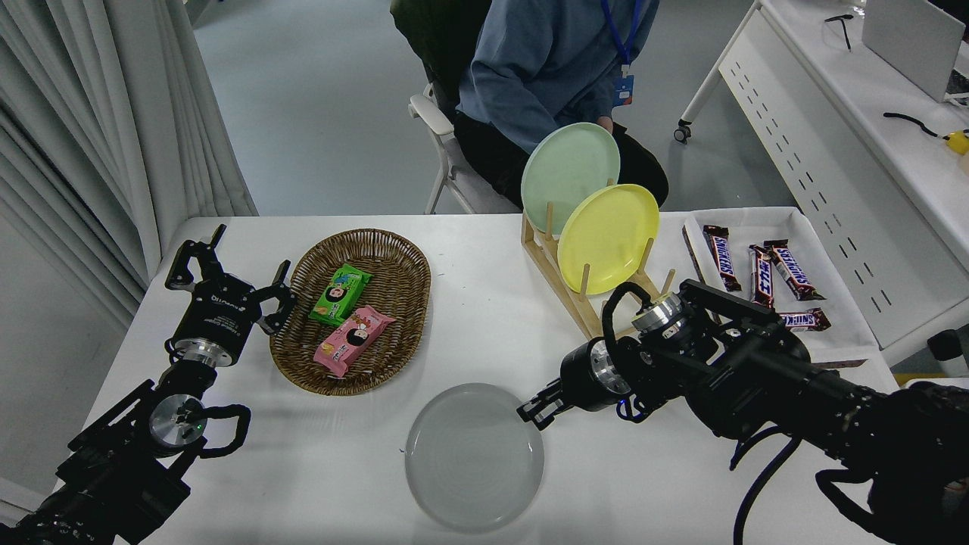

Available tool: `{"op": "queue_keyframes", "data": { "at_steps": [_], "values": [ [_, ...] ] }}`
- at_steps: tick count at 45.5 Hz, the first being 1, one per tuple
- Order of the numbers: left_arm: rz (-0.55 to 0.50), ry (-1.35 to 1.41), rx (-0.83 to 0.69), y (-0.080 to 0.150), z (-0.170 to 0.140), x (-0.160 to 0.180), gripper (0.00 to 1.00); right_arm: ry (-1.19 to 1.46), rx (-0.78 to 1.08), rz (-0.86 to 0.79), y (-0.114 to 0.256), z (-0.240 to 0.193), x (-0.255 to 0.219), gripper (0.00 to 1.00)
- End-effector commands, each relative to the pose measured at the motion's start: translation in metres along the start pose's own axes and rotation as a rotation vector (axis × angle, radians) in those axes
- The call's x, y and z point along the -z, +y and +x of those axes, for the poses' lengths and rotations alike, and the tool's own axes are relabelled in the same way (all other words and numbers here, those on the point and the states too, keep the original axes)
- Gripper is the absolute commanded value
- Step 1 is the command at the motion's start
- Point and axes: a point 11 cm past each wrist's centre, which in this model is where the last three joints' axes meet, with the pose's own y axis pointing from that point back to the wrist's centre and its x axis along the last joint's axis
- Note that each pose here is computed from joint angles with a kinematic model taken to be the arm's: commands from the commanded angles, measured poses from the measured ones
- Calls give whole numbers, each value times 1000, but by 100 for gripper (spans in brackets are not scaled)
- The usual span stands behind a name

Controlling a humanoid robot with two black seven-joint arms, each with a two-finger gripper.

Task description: Place the plate on the table

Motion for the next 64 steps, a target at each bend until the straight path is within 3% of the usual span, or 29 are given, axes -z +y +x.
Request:
{"op": "queue_keyframes", "data": {
  "at_steps": [1,31,34,36,39,43,45,60,64],
  "values": [
    [0,-1,-1,0,0,0,100,-20,1,-9,-2,2,1,0],
    [-1,0,-2,0,1,0,100,-34,-9,9,-2,7,8,0],
    [-1,0,0,0,0,0,100,-33,-9,10,-2,7,8,6],
    [0,0,0,0,0,0,100,-34,-10,9,-3,7,8,16],
    [0,-1,-1,0,0,0,100,-33,-10,10,-3,8,8,51],
    [1,1,1,0,0,1,100,-34,-7,12,-2,7,8,74],
    [0,-1,-1,0,0,0,100,-33,-4,9,-1,6,8,100],
    [-1,0,0,0,0,0,100,9,4,10,4,-3,2,100],
    [0,0,0,0,0,0,100,78,86,-5,6,-18,-8,100]
  ]
}}
